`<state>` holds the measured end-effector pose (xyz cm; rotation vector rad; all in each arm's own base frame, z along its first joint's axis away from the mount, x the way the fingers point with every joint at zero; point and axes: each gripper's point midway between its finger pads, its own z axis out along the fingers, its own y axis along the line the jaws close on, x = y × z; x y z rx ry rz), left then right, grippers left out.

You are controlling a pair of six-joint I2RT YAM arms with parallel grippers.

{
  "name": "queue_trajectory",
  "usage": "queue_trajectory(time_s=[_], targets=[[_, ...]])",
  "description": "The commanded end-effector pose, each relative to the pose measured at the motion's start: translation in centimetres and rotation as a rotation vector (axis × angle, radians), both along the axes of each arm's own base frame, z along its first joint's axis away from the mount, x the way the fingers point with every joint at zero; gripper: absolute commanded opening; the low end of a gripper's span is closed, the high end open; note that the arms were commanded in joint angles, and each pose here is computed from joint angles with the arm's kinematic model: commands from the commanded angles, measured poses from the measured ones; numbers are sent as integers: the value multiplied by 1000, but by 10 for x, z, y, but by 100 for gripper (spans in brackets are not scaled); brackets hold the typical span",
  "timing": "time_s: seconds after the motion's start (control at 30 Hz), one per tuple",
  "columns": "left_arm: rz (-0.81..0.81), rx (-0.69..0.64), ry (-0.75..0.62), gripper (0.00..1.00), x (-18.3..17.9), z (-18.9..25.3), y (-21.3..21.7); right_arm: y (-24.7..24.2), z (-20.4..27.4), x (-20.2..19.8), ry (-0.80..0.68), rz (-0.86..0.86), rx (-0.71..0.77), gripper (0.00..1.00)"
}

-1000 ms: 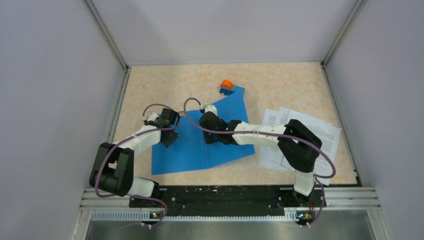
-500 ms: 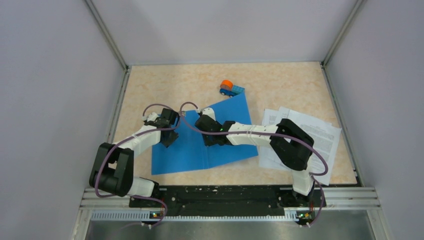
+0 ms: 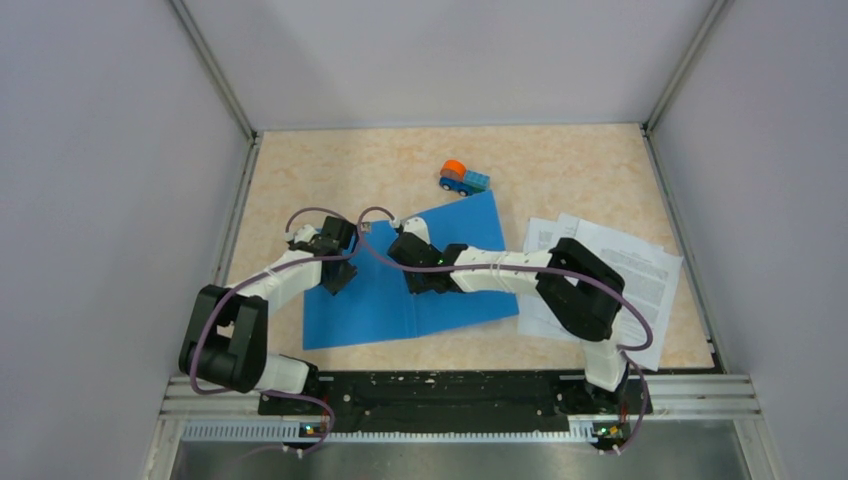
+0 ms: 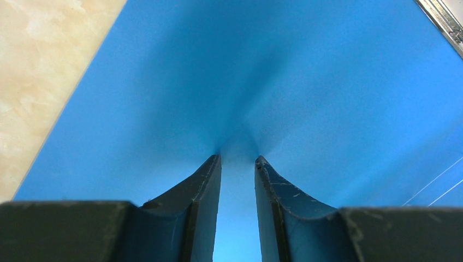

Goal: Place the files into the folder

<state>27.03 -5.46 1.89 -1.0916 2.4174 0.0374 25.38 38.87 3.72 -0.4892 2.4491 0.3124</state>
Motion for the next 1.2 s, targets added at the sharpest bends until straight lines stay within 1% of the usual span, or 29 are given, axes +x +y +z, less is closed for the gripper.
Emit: queue_trajectory(time_s=[0.0, 0.13, 0.47, 0.83, 0.9, 1.17], targets=[[12, 67, 174, 36, -40, -28, 18, -30, -50, -24, 75, 24, -164, 8], [15, 75, 178, 36, -39, -28, 19, -39, -57, -28, 83, 12, -186, 8], [34, 100, 204, 36, -38, -29, 27, -71, -72, -36, 78, -20, -250, 0], [45, 105, 222, 35, -37, -29, 32, -110, -85, -38, 20, -3, -436, 0], [47, 107, 225, 35, -37, -29, 32, -108, -81, -37, 12, 13, -417, 0], [61, 101, 236, 35, -35, -29, 38, -94, -55, -40, -18, 77, -263, 0]])
